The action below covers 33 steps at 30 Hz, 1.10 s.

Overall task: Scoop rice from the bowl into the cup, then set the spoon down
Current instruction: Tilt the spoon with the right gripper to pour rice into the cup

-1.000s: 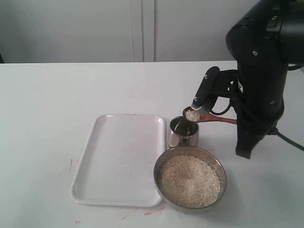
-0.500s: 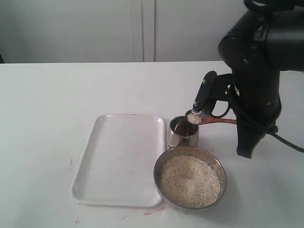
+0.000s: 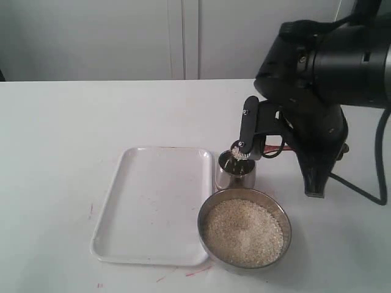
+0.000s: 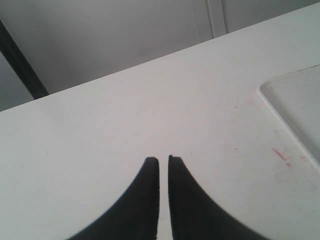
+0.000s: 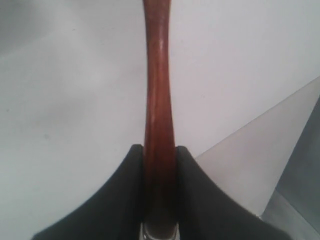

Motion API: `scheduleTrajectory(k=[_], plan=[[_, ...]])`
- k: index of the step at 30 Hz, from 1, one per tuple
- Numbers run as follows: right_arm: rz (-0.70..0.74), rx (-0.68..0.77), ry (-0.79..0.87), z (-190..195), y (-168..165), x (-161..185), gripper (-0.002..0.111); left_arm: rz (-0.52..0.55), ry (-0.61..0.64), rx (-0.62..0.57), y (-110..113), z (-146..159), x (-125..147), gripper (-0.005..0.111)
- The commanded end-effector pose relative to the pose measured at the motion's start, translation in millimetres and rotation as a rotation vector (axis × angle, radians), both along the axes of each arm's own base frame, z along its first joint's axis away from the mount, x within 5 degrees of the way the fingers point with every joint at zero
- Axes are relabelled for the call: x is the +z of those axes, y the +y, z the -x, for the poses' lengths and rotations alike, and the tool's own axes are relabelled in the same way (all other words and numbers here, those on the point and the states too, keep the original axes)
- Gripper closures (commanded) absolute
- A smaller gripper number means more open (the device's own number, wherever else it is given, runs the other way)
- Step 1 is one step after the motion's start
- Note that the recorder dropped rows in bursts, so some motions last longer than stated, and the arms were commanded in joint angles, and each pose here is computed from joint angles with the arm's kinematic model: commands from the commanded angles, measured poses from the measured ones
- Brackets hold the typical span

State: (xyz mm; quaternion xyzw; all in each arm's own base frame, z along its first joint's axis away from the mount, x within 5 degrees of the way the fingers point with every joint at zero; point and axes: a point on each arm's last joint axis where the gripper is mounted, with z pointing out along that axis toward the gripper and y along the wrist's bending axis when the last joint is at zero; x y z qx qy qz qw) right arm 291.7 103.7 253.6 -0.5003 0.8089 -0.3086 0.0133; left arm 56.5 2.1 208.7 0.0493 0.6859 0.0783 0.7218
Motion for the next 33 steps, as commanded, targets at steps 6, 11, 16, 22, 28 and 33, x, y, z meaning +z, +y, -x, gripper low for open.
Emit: scheduleTrajectory(k=[6,11,16,22,28,33], plan=[[0.063,0.023,-0.032,-3.8,-2.1,3.6,0.108,0.01,-0.012,-0.004,-0.2,0.2,2.6,0.092],[0.06,0.042,-0.051,-6.0,-1.3,4.1,0.108,0.01,-0.012,-0.004,-0.2,0.2,2.6,0.092],[0.064,0.067,-0.066,-7.6,0.4,4.9,0.108,0.01,-0.012,-0.004,-0.2,0.2,2.6,0.092],[0.109,0.094,-0.083,-9.0,0.2,7.7,0.108,0.01,-0.012,-0.004,-0.2,0.2,2.6,0.092],[0.149,0.112,-0.075,-9.1,-1.5,9.4,0.108,0.01,-0.012,-0.004,-0.2,0.2,2.6,0.092],[0.179,0.147,-0.072,-10.2,0.0,9.7,0.108,0.01,-0.012,-0.004,-0.2,0.2,2.6,0.092]])
